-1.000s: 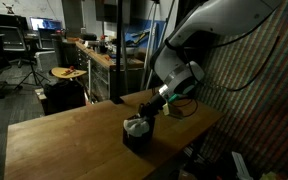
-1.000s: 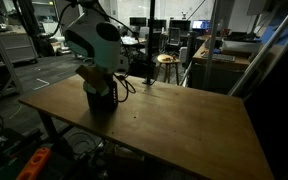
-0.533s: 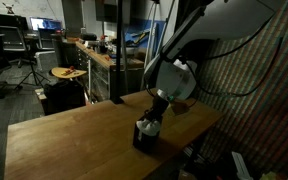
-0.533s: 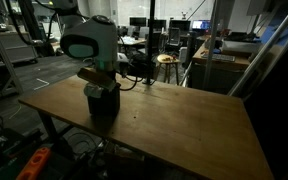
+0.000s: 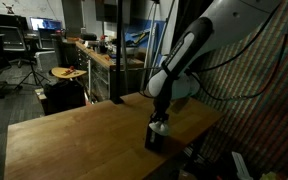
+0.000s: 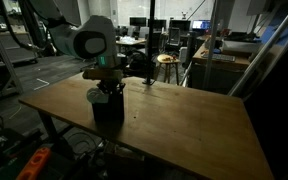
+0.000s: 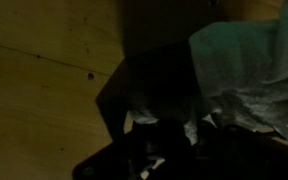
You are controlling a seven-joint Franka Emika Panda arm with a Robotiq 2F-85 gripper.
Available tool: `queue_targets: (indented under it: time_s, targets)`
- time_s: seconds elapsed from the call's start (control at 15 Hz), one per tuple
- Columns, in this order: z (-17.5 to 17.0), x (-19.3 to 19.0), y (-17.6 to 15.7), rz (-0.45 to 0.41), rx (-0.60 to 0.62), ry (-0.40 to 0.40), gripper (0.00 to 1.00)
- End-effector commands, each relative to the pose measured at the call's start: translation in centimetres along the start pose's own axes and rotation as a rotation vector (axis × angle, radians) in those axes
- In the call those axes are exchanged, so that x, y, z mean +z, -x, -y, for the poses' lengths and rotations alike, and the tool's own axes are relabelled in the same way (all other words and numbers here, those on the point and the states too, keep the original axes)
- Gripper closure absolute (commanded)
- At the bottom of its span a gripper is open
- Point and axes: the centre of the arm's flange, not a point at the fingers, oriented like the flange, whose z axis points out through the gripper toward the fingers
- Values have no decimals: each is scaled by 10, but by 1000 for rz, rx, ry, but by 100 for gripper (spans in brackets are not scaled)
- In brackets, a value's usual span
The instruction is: Pick up the white towel and push it down into the black basket
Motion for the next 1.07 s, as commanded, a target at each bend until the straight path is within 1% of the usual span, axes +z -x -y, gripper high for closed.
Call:
queue_targets:
  time_s: [0.0,0.13,0.27,0.33,0.4,0.47,0.53,0.6,0.73,0.8,1.0]
  targets:
    - [1,-45,-24,68,-42,62,96]
    - [1,-55,-33,76,-57,86,96]
    - [-2,-69,-43,66,-51,95,96]
    - [-4,-75,-46,57,-40,91,93]
    - [-6,-80,-48,54,-24,84,68]
    - [-9,-84,-47,64,-29,85,67]
    - [-5,-65,-44,62,-40,84,60]
    - [-6,-68,-45,60,-38,81,78]
    - [-6,-64,-43,67,-37,76,63]
    - [-6,-62,-43,70,-37,74,60]
    - [-5,-60,-43,74,-40,73,60]
